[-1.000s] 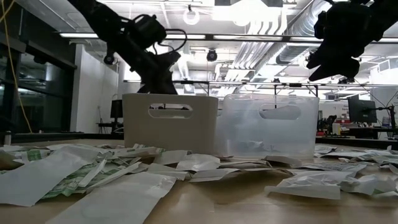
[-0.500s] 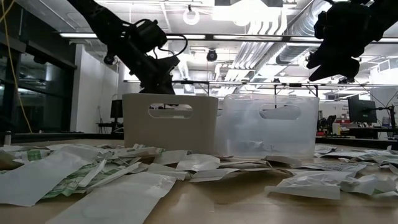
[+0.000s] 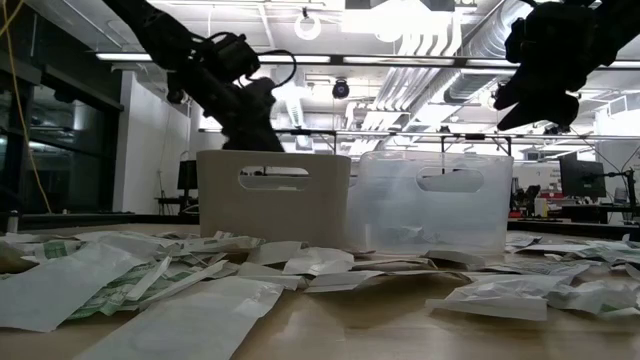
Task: Pick & Place First Aid Supplies
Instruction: Put the green bandage pack into the white bin
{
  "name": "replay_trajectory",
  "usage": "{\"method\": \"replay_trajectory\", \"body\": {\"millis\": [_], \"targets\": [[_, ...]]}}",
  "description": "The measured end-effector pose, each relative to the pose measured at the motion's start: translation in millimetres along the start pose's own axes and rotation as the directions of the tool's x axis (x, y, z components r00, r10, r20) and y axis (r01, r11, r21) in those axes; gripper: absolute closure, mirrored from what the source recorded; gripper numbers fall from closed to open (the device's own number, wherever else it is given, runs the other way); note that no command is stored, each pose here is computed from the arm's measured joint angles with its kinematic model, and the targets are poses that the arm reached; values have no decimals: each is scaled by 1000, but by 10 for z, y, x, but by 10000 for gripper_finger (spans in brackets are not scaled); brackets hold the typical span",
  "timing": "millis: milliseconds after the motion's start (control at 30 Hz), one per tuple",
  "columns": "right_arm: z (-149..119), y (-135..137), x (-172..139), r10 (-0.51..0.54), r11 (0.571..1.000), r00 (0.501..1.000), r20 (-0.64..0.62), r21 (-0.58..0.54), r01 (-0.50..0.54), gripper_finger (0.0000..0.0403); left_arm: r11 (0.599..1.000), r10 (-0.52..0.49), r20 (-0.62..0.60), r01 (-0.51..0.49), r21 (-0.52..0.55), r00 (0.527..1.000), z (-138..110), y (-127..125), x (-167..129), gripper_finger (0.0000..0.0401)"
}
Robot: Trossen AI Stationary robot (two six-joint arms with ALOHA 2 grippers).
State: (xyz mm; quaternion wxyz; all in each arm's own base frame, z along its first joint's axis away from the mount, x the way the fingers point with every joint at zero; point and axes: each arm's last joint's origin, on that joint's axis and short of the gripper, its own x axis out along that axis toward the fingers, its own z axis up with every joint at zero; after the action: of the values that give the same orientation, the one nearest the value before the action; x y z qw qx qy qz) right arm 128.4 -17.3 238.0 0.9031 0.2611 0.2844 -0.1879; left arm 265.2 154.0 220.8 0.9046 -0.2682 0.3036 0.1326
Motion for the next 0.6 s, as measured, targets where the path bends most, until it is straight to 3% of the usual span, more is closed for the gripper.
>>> {"method": "replay_trajectory", "body": {"millis": [267, 467, 600], "targets": [[-15, 4, 0, 26, 1000, 999, -29, 0, -26, 181, 984, 157, -235, -134, 114, 959, -305, -255, -594, 282], [-16, 3, 0, 23, 1000, 999, -29, -16, -24, 181, 942, 307, -403, -216, 257, 862, -675, -586, -978, 282], [-15, 3, 0, 23, 999, 999, -29, -40, -24, 181, 935, 340, -492, -233, 267, 802, -886, -795, -1051, 282]]}}
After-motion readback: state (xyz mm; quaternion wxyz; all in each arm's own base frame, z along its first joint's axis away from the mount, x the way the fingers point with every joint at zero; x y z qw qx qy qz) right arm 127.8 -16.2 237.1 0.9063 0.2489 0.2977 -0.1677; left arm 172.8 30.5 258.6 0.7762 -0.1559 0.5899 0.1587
